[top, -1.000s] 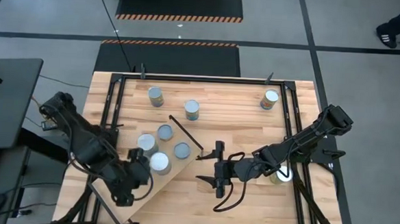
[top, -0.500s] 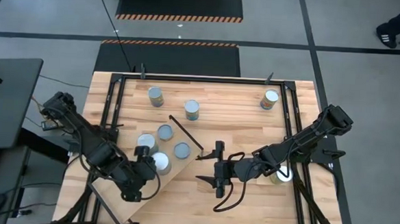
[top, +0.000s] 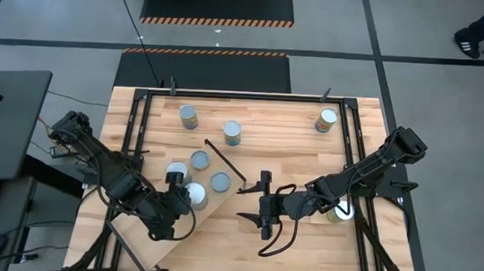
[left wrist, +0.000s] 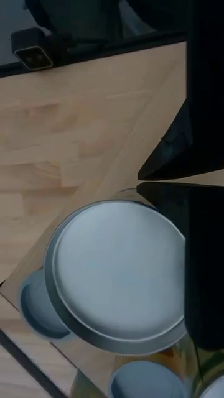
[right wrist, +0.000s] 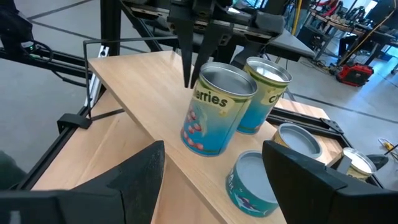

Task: Pick and place cans onto a shelf
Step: Adjust the canned cherries on the shelf, then put the canned carrots on the shelf

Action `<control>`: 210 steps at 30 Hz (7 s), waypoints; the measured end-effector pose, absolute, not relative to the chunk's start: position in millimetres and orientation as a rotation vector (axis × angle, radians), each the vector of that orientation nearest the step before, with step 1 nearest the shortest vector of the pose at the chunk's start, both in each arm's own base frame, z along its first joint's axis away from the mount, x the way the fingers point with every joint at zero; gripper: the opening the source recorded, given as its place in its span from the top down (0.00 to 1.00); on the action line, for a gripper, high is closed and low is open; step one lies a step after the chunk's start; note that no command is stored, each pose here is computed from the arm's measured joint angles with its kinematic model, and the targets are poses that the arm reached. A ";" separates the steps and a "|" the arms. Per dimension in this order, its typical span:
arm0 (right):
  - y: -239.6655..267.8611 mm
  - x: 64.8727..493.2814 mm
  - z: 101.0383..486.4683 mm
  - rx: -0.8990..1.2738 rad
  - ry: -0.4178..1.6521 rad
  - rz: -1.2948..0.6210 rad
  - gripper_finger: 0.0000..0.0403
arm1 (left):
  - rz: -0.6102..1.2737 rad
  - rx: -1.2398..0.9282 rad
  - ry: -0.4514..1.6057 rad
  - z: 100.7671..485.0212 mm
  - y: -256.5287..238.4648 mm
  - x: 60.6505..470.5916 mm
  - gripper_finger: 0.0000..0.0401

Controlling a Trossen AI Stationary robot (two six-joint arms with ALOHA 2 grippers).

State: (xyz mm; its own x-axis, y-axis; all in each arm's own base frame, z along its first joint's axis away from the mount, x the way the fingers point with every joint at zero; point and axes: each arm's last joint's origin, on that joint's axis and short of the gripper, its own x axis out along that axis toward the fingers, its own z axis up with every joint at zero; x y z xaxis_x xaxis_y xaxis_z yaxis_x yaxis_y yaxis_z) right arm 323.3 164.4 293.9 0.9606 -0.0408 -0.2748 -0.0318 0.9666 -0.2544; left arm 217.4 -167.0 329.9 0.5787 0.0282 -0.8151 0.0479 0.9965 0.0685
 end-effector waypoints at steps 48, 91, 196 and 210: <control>132.4 133.6 261.3 0.382 1.566 -0.358 0.03 | 0.028 0.225 0.397 424.8 -131.7 265.3 0.94; 127.8 111.6 216.4 0.449 1.498 -0.468 0.03 | 0.120 0.043 0.725 399.7 -119.4 239.8 0.94; 185.7 218.2 192.6 -0.444 1.110 0.402 0.21 | -0.044 0.038 0.492 381.6 -171.8 248.6 0.94; 179.4 297.2 177.7 -0.134 0.250 0.332 0.21 | -0.314 0.059 0.257 392.9 -201.9 252.6 0.94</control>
State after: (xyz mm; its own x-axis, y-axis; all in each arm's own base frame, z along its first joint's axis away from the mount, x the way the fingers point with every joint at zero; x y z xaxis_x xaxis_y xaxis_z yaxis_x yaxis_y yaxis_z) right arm 297.2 179.4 177.7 0.9149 0.3049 -0.2644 -0.3380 0.9369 -0.0890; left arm 252.6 -201.9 392.9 0.9189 -0.2975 -0.2591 0.3125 0.9497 0.0179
